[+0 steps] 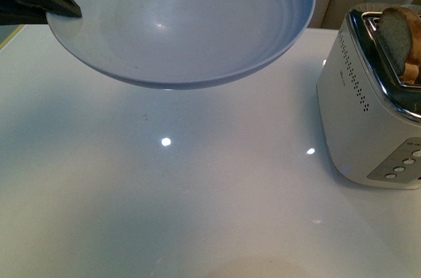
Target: Left arm holds plate, right arm toasts bread
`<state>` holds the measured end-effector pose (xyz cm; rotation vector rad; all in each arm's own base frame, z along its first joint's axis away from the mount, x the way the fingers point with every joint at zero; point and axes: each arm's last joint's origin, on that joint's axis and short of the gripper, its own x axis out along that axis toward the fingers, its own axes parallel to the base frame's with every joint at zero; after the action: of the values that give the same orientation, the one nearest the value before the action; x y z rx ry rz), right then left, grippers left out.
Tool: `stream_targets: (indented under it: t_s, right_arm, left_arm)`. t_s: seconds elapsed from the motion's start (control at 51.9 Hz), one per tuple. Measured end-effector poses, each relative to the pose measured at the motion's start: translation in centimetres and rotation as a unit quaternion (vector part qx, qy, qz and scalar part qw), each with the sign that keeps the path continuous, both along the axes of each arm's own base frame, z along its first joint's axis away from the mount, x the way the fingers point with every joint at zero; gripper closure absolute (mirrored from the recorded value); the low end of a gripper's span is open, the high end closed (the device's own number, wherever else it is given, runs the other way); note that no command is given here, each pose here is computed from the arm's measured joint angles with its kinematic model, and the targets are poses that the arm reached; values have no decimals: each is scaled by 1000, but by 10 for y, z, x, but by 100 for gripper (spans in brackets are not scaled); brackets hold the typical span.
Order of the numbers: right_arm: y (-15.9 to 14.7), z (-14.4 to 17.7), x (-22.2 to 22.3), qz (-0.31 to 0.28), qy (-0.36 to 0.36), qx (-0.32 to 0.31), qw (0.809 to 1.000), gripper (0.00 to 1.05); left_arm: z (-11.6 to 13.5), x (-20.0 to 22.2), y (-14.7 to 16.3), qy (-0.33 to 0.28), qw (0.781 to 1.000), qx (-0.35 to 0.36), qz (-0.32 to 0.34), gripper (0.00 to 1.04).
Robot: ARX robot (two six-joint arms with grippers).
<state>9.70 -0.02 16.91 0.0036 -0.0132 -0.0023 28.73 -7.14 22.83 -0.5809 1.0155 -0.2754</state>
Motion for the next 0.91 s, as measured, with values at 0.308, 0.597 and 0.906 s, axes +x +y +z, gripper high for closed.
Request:
stream_targets:
  t_s: [0.308, 0.597, 0.906]
  right_arm:
    - [0, 0, 0, 0, 0, 0, 1000, 9]
    - [0, 0, 0, 0, 0, 0, 1000, 9]
    - [0, 0, 0, 0, 0, 0, 1000, 9]
  left_arm:
    - [0, 2, 9, -1, 1000, -5, -1, 102]
    - [-21, 18, 49, 4, 1000, -4, 0, 102]
    - [-72, 28, 131, 7, 1000, 16, 14, 102]
